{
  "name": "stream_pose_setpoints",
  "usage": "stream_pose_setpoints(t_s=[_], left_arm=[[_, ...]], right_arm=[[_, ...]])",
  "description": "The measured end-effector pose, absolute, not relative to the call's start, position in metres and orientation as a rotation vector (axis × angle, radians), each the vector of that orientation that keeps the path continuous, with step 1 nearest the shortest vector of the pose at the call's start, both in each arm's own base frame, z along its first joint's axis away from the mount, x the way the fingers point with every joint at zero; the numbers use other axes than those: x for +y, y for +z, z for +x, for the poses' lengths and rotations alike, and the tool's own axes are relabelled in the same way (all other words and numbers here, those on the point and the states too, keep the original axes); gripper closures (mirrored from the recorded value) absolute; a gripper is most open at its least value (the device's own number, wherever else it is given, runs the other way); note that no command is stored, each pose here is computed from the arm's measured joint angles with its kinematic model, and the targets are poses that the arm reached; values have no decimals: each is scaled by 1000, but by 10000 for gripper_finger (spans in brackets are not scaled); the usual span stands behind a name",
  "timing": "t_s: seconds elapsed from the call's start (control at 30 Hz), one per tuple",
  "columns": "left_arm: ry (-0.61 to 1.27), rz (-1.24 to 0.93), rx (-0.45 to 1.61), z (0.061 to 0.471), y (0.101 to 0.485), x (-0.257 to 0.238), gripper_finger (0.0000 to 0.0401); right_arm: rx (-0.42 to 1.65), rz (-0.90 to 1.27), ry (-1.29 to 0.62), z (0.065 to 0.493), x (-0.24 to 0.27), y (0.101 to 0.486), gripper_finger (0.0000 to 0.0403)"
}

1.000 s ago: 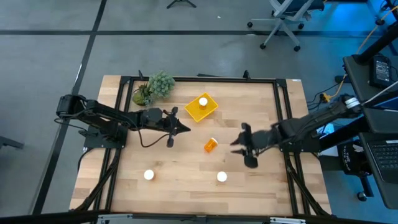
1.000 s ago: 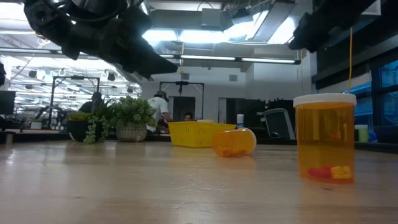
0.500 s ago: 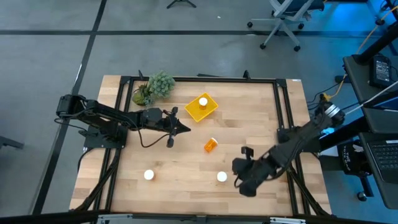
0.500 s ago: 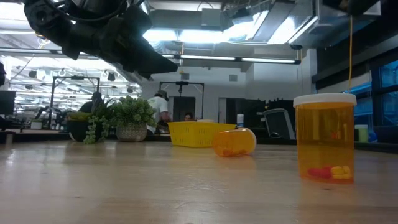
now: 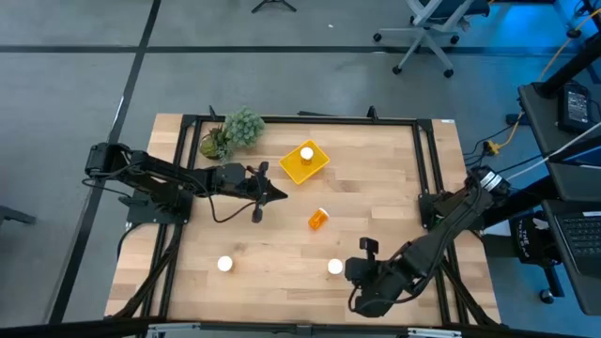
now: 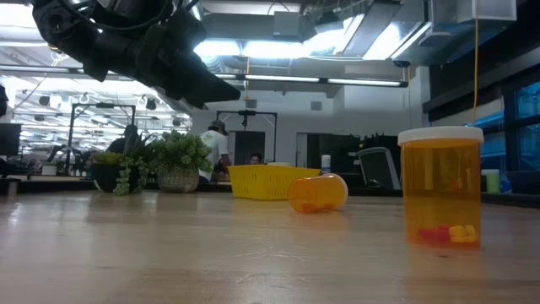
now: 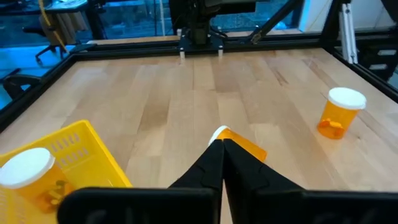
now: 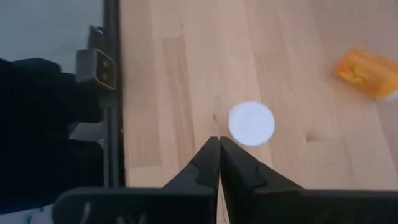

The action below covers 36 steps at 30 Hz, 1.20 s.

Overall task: Pick and place pill bottles into a basket
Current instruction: Put the orange pill bottle into the yellow bin

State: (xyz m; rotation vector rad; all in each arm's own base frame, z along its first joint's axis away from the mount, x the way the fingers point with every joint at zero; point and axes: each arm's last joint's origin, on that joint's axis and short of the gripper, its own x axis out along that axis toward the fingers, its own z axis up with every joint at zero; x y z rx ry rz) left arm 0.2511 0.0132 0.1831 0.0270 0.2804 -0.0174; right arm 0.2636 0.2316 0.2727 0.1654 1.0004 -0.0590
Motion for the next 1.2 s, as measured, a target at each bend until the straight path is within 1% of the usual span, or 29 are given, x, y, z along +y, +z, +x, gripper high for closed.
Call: stream_pose_setpoints(t_s=[0.1,0.17,0.27,0.57,0.73,0.9,1.0,1.2], left_arm=[[-14,4,280,251,183,13,394],[-13,-4,280,251,183,13,395],[-11,-18,280,251,183,13,399],[-10,-26,272,251,184,13,399],[-11,-18,262,252,185,13,396],[-11,-3,241,252,187,13,399],[-11,-3,241,252,187,13,398],[-11,-2,241,252,187,13,395]], right_arm=[[1020,213,-112,267,228,268,371],[1027,207,-111,269,228,266,352],[1024,191,-96,268,229,266,311],[1028,181,-99,269,230,264,173],[1049,149,-100,274,233,253,114],[1061,65,-63,282,236,240,83],[1054,66,-61,285,236,239,79],[1055,137,-111,288,237,233,78]])
